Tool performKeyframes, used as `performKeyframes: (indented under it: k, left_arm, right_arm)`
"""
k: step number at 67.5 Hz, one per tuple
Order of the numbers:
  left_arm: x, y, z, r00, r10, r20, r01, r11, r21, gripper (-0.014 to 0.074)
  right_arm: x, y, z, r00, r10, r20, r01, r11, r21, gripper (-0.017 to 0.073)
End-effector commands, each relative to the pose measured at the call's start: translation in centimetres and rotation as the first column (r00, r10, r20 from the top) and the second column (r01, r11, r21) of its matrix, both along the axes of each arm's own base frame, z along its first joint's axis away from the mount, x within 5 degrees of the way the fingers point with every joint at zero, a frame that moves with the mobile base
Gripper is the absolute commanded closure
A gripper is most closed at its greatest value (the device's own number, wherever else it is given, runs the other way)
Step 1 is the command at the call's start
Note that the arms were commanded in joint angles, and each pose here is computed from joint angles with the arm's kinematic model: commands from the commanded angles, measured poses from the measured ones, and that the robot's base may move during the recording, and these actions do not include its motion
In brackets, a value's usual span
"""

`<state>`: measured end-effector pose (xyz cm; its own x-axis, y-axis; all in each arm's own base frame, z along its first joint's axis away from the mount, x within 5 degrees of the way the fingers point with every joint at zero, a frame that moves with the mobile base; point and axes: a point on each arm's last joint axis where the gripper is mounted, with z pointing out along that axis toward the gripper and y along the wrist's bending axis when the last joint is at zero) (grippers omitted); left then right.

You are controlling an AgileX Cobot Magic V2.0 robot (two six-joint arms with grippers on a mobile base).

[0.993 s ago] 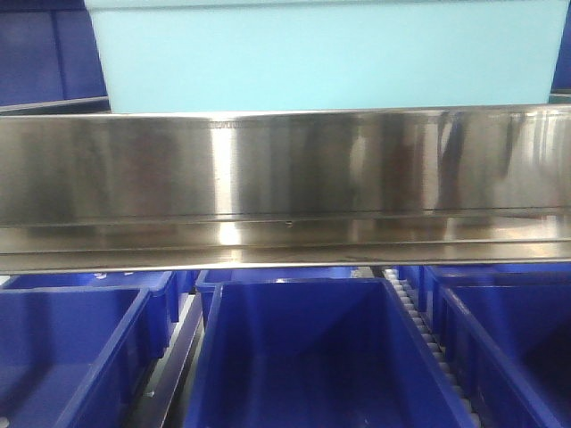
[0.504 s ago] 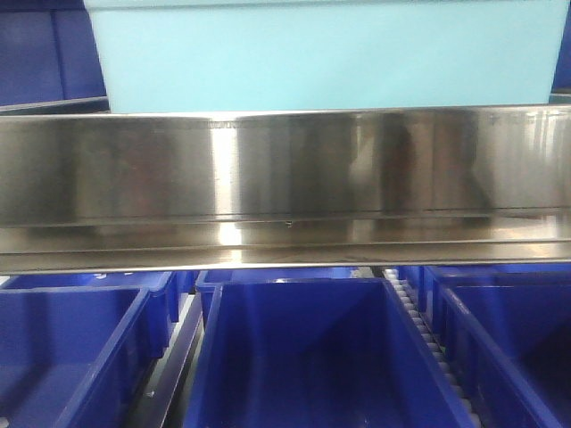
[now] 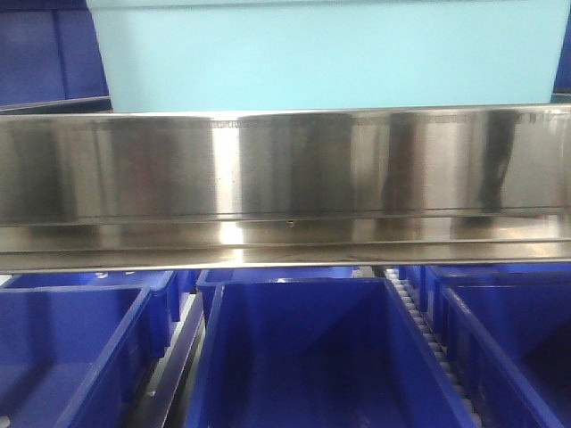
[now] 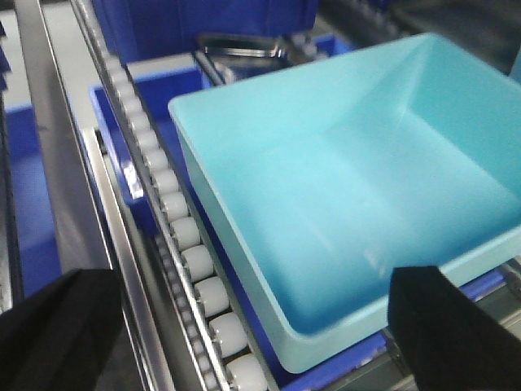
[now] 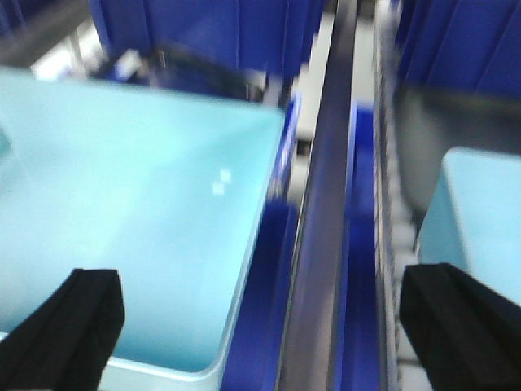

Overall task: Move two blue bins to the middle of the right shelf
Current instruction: 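Close both grippers on opposite side walls of the cyan bin, then pull the gripped cyan bin off the shelf toward the robot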

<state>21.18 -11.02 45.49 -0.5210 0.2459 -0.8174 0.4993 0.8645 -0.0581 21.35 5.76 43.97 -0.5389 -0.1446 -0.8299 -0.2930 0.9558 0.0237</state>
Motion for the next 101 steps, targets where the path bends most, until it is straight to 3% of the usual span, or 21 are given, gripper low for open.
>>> performKeyframes:
  k: [1,13,30,46,63,69,75,86,87,101]
  left_arm:
    - [2.0,-1.3,0.0,0.997,-0.007,-0.071,0.009,1.000,0.019,0.0037]
    - [7.3,-3.3,-1.6,0.976,0.072,-0.205,-0.055,0.995,0.089,0.0037]
    - [12.1,-5.7,-5.1,0.946,0.104,-0.308,-0.073,0.991,0.112,0.0037]
    - [14.6,-7.1,-8.8,0.915,0.112,-0.387,-0.061,0.988,0.141,0.0037]
    - [15.7,-7.7,-10.7,0.903,0.117,-0.414,-0.055,0.986,0.158,0.0059]
    - [15.7,-7.8,-10.8,0.902,0.118,-0.415,-0.055,0.985,0.162,0.0132]
    - [15.7,-7.8,-10.8,0.902,0.118,-0.415,-0.055,0.985,0.162,0.0307]
    - [15.7,-7.8,-10.8,0.902,0.118,-0.415,-0.055,0.985,0.162,0.0699]
    - [15.7,-7.8,-10.8,0.902,0.118,-0.415,-0.055,0.985,0.162,0.0704]
    - [15.6,-7.7,-10.8,0.896,0.120,-0.427,-0.051,0.984,0.169,0.0704]
  right_arm:
    - [2.1,0.6,0.2,0.994,0.010,-0.105,-0.013,0.999,-0.029,-0.0010]
    - [6.6,1.8,0.0,0.970,0.003,-0.243,-0.016,0.999,-0.051,-0.0010]
    - [11.5,3.0,-2.2,0.953,-0.013,-0.303,-0.001,0.999,-0.045,-0.0010]
    - [14.8,3.9,-6.3,0.920,-0.018,-0.391,-0.006,0.998,-0.059,-0.0010]
    - [16.8,4.4,-9.2,0.898,-0.025,-0.440,-0.007,0.997,-0.072,0.0007]
    - [17.2,4.5,-9.9,0.887,-0.027,-0.461,-0.009,0.997,-0.077,0.0090]
    - [17.2,4.5,-10.2,0.882,-0.028,-0.470,-0.011,0.997,-0.080,0.0252]
    - [17.0,4.5,-10.4,0.868,-0.030,-0.495,-0.016,0.996,-0.087,0.0678]
    - [17.0,4.5,-10.4,0.867,-0.030,-0.497,-0.016,0.996,-0.087,0.0714]
    - [16.8,4.4,-10.3,0.860,-0.031,-0.509,-0.017,0.996,-0.089,0.0712]
